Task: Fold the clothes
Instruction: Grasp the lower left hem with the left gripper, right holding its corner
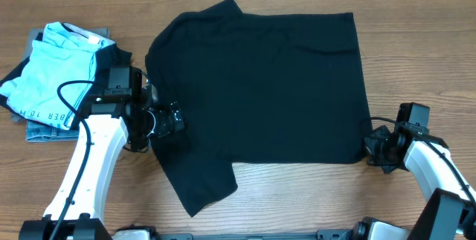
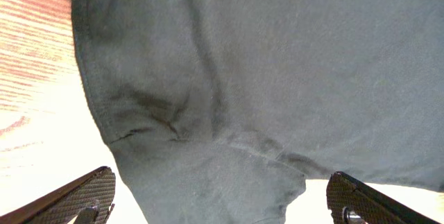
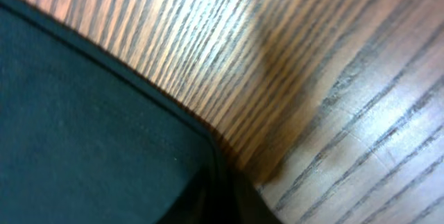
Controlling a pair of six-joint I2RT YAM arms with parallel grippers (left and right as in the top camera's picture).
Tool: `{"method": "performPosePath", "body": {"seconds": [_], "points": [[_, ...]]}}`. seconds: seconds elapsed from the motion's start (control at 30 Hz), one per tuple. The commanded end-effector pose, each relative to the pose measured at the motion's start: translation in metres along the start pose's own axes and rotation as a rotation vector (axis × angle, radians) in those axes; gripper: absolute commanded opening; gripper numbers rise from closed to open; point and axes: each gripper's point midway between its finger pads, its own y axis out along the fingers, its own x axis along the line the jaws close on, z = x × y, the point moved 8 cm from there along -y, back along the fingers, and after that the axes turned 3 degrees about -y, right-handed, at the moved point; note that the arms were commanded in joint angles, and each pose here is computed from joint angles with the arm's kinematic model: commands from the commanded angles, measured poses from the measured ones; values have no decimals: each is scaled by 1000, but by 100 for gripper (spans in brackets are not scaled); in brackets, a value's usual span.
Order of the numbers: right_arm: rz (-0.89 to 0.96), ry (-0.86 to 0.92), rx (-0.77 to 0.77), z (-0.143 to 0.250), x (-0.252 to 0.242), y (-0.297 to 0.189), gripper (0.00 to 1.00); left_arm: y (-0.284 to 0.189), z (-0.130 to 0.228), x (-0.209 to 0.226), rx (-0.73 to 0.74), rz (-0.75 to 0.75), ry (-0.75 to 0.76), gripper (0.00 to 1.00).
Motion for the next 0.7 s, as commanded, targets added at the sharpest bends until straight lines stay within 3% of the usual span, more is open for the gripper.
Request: {"method": "performPosePath", "body": {"seconds": [0.0, 0.47, 0.67], "points": [[11, 1, 58, 10, -6, 9, 4, -5, 3, 3, 1, -19, -21, 100], [-9, 1, 66, 11, -4, 9, 4, 17, 57, 8, 260, -79, -18, 100], [-11, 0, 64, 10, -4, 9, 4, 39, 85, 15, 345, -145, -53, 87]]}}
